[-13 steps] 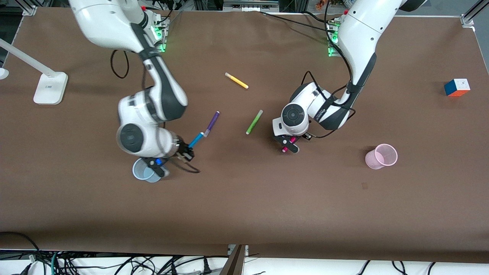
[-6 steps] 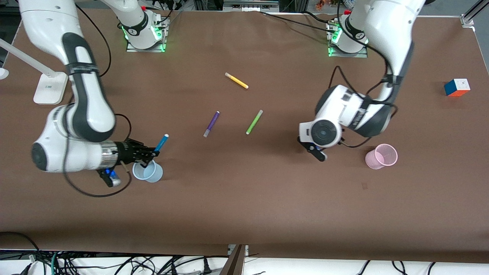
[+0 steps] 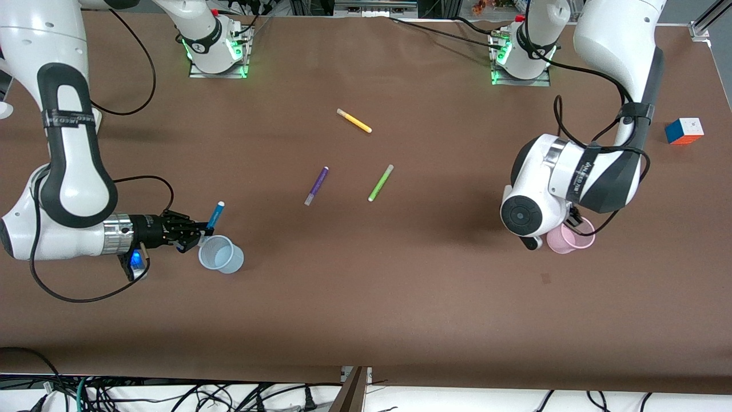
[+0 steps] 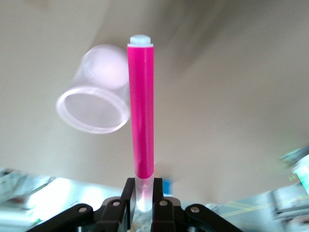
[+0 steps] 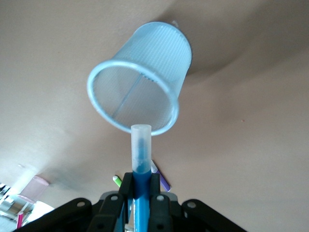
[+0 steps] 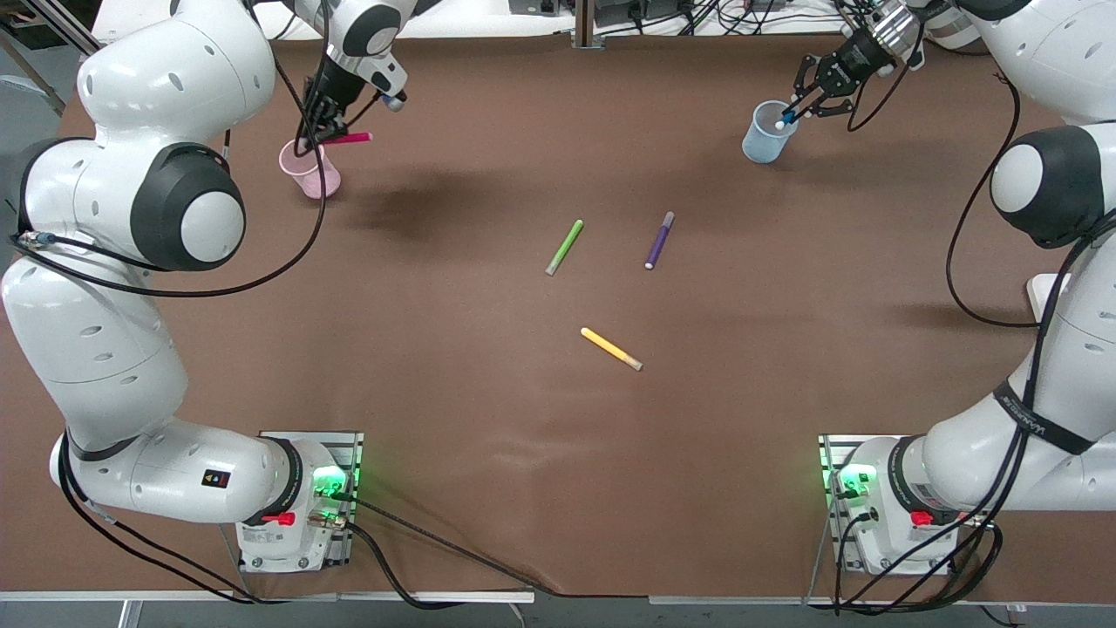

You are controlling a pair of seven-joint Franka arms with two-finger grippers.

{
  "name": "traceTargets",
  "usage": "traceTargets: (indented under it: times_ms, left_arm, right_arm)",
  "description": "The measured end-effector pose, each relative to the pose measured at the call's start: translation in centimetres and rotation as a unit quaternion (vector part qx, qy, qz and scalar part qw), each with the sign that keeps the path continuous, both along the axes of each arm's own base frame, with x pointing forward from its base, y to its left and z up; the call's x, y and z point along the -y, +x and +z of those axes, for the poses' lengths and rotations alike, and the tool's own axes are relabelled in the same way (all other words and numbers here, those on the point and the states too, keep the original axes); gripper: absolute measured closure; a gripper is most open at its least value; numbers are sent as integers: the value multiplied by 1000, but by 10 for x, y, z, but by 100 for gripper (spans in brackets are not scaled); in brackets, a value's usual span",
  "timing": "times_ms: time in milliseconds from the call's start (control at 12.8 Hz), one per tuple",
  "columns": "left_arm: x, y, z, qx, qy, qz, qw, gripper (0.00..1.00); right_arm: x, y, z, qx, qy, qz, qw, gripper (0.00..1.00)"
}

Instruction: Place pink and blue markers in matching cups

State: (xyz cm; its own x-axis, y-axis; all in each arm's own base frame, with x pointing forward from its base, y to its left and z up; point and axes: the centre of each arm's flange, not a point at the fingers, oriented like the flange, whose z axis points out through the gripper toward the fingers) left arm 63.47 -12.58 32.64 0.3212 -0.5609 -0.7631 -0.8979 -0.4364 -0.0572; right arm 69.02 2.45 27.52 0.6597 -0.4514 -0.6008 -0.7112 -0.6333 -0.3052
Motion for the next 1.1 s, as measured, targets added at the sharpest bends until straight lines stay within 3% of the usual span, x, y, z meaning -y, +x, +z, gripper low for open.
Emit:
traceTargets:
  times_ms: [314, 627, 863, 1098]
  left_arm:
    - [-35, 19, 4, 1, 130, -67, 989, 82]
    - [-53, 8, -22, -55, 182, -36, 981, 82]
    - [-57, 3, -71, -94, 212, -50, 971, 82]
    - [-53, 3, -106, -105, 248, -79, 960, 82]
  right_arm:
    - [3, -2, -31, -15, 11, -3, 1000, 83]
    - [0, 3, -29, -2, 9, -8, 1000, 83]
    - [-1, 7, -26, 9, 7, -13, 1000, 83]
    - [-2, 12, -21, 17, 19, -24, 999, 83]
